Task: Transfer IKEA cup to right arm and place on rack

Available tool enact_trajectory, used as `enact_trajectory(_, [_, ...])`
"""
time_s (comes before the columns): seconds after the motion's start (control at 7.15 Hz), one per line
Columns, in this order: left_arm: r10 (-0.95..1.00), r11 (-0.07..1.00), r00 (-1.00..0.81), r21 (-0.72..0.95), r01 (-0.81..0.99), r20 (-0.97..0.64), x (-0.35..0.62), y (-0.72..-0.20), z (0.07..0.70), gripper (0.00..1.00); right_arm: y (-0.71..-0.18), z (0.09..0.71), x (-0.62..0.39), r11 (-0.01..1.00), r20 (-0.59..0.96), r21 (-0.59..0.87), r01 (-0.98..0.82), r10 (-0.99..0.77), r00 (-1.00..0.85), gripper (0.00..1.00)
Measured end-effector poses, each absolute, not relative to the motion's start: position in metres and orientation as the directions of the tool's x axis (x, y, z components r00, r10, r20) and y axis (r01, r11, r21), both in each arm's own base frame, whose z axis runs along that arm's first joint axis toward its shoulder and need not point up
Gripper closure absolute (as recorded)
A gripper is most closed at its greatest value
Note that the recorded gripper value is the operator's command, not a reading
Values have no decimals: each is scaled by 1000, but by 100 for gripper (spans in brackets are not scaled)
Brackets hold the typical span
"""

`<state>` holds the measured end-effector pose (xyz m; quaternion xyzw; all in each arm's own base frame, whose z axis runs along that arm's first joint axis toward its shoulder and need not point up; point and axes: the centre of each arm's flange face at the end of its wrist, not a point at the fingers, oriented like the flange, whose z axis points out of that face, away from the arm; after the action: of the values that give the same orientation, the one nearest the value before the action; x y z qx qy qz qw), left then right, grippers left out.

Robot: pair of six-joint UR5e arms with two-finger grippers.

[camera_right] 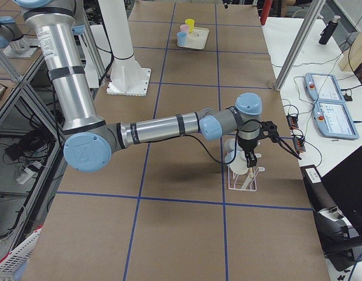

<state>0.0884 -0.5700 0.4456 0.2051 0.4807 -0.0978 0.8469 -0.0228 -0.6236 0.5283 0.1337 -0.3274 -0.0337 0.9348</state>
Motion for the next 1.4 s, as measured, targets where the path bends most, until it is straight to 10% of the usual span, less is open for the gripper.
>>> enact_trajectory(1.12, [33, 896, 514, 253, 364, -857, 88, -568, 442, 0, -626, 542, -39, 968, 597, 252, 4, -159, 786, 82])
enact_trajectory(1.4, [32, 896, 511, 252, 366, -859, 88, -568, 440, 0, -627, 545, -42, 969, 595, 248, 9, -160, 788, 55])
